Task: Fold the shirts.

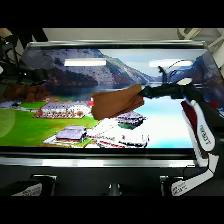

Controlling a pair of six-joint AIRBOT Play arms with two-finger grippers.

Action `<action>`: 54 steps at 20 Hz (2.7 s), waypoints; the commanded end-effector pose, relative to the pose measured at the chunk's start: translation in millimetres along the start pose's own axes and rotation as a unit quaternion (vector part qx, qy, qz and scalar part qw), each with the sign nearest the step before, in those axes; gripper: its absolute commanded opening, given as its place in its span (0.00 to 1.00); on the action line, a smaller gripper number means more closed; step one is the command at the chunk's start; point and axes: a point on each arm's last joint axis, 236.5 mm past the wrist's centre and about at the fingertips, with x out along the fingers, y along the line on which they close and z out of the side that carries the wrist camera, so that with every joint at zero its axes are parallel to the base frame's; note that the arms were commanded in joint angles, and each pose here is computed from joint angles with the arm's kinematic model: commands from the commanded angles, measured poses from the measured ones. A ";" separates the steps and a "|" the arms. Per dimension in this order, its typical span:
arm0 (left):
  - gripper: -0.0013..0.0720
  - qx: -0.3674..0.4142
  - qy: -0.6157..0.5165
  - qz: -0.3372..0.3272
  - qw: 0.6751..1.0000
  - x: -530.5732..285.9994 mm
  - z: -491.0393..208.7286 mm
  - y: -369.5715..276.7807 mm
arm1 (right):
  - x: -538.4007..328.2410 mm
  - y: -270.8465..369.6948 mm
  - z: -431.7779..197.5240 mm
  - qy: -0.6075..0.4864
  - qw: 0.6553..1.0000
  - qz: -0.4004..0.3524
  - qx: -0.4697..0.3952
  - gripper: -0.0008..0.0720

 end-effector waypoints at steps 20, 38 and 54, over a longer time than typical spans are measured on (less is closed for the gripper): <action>0.05 0.046 -0.015 -0.014 0.999 6.3 3.0 -17.6 | -449.9 -83.1 -75.8 -0.180 0.898 -0.357 0.186 0.03; 0.05 0.074 -0.009 -0.037 0.996 7.5 -6.2 -52.7 | -390.7 -144.9 -291.0 0.013 0.790 -0.476 0.385 0.81; 0.98 0.060 0.193 0.131 0.971 49.4 -64.5 5.1 | -270.1 -63.7 -52.6 0.126 0.891 -0.422 -0.111 0.85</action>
